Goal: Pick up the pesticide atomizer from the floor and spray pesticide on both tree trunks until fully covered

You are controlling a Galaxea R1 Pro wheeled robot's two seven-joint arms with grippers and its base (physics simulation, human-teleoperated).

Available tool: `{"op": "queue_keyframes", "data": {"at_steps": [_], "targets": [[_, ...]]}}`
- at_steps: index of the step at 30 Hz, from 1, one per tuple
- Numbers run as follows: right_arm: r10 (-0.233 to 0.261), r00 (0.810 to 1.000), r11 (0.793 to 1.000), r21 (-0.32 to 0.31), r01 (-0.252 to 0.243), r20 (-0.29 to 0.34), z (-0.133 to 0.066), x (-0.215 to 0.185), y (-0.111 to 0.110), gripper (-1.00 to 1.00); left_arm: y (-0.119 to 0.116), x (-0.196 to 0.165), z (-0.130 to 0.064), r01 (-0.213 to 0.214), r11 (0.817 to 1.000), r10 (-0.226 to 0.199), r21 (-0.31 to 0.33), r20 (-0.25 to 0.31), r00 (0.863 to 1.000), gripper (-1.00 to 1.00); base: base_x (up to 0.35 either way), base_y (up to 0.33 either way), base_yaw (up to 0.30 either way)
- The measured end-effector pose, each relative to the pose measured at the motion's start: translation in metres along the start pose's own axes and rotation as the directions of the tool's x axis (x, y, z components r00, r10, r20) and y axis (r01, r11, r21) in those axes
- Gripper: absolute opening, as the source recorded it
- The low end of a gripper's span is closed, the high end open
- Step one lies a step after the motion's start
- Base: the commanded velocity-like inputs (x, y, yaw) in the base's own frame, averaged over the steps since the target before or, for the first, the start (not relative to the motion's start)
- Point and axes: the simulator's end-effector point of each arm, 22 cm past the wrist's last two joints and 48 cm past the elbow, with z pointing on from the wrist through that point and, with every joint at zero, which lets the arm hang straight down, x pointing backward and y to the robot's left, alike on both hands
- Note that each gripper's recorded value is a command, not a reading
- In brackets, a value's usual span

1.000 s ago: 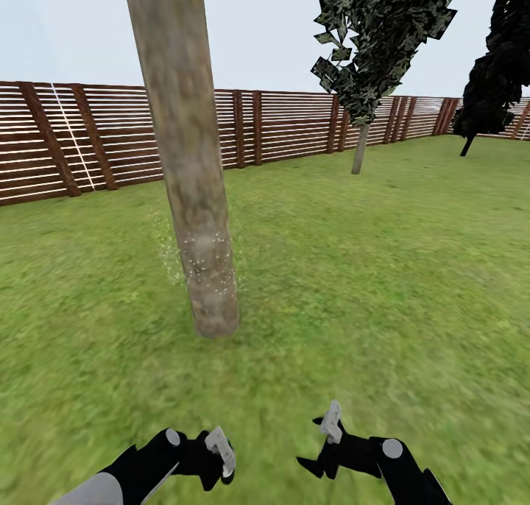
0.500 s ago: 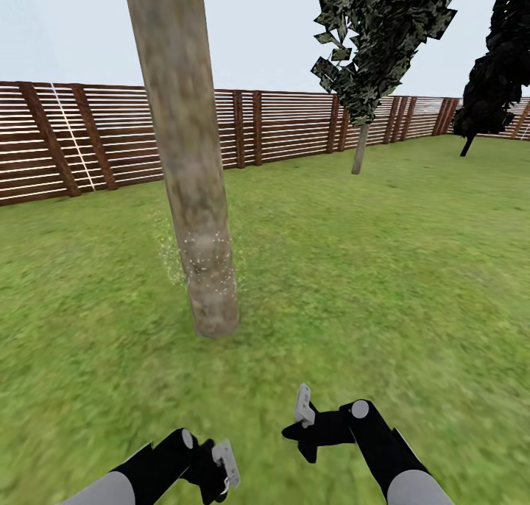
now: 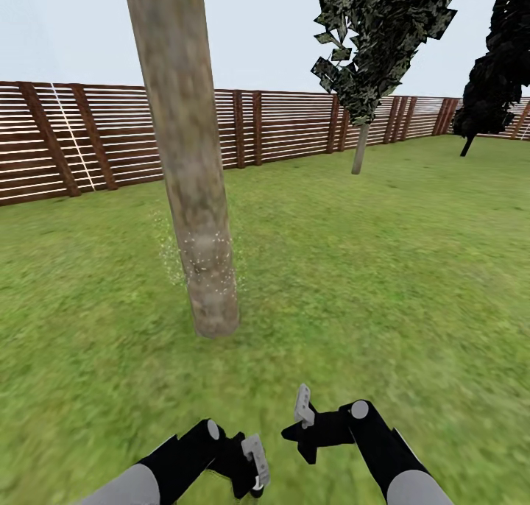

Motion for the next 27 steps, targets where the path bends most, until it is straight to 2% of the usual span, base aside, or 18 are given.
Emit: {"op": "queue_keyframes", "data": {"at_steps": [6,10,14,27], "targets": [[0.001,1.000,1.000,-0.002,-0.001,-0.001,0.000,0.000,0.001,-1.00,0.010,-0.018,-0.005,-0.012,1.000,0.012,-0.014,0.022,1.000,-1.00,0.000,0.000,0.000],[0.000,1.000,1.000,-0.002,0.000,-0.001,0.000,0.000,0.001,-1.00,0.006,-0.029,-0.003,-0.019,1.000,0.019,-0.009,0.034,0.999,-1.00,0.000,0.000,0.000],[-0.036,0.999,0.999,-0.023,0.036,-0.019,0.005,-0.002,0.007,-1.00,0.003,-0.034,-0.001,-0.022,1.000,0.022,-0.006,0.042,0.999,-1.00,0.000,0.000,0.000],[-0.039,0.999,0.999,-0.025,0.039,-0.018,0.006,-0.003,0.008,-1.00,-0.001,-0.041,0.000,-0.023,1.000,0.023,0.003,0.058,0.998,-1.00,0.000,0.000,0.000]]}}
